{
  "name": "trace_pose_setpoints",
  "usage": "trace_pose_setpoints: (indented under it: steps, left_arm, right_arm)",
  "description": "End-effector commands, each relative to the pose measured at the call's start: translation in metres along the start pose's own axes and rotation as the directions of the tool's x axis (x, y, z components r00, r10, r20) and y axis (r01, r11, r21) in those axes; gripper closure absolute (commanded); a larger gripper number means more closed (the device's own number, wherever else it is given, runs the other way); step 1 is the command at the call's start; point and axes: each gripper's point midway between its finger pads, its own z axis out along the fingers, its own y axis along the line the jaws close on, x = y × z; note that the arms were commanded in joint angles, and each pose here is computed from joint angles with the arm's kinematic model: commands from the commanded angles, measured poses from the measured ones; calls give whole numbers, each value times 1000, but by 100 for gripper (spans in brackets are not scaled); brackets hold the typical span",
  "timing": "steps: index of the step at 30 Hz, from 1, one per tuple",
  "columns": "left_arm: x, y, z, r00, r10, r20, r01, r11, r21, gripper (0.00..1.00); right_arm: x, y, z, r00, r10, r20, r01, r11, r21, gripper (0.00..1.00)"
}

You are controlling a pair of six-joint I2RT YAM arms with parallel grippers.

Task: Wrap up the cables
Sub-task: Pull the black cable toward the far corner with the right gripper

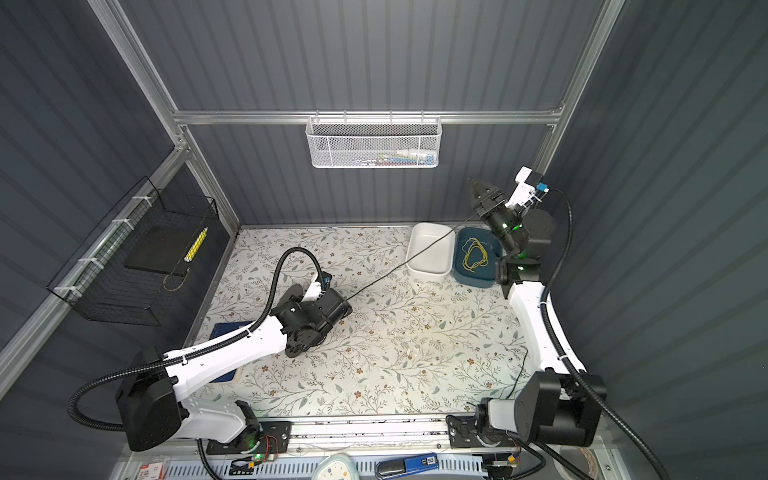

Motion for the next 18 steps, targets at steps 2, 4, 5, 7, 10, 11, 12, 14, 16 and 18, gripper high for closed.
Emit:
trace_pose_setpoints:
  steps: [2, 4, 5, 7, 10, 11, 12, 14, 16, 18]
  left_arm:
    - [-5, 17, -4, 1000, 24, 15, -23, 999, -48, 100]
    - [-5, 21, -7, 1000, 25, 15, -24, 999, -46, 100]
    - [-4, 23, -7, 1000, 23, 15, -22, 999, -46, 100]
    - [-2, 28, -9, 1000, 24, 14, -24, 999, -44, 100]
    - [0, 24, -14, 999, 40, 18, -41, 999, 34, 100]
    - [-2, 19, -16, 998, 57, 26, -59, 995, 77, 100]
    - [-3, 14, -19, 996, 78, 36, -82, 989, 124, 100]
    - [-7, -1, -30, 986, 143, 84, -159, 958, 240, 100]
    - [-12, -9, -42, 971, 190, 147, -228, 923, 312, 100]
    - [-16, -8, -52, 961, 197, 193, -255, 901, 350, 100]
  right_arm:
    - [-8, -13, 2, 999, -1, -32, 3, 999, 34, 51]
    - [-18, -21, -1, 1000, -6, -17, 7, 998, 60, 51]
    - [-23, -25, -3, 1000, -8, -7, 8, 997, 71, 52]
    - [-34, -35, -8, 1000, -18, 5, 17, 994, 112, 55]
    - [-38, -45, -7, 1000, -26, -3, 26, 988, 155, 88]
    - [-35, -46, -2, 1000, -17, -19, 20, 988, 151, 100]
    - [-29, -45, 5, 999, -14, -39, 20, 990, 139, 100]
    - [-21, -47, 18, 998, -29, -51, 36, 989, 144, 100]
    - [-16, -50, 33, 997, -51, -65, 61, 984, 169, 100]
    - [-17, -59, 46, 997, -56, -61, 67, 980, 189, 100]
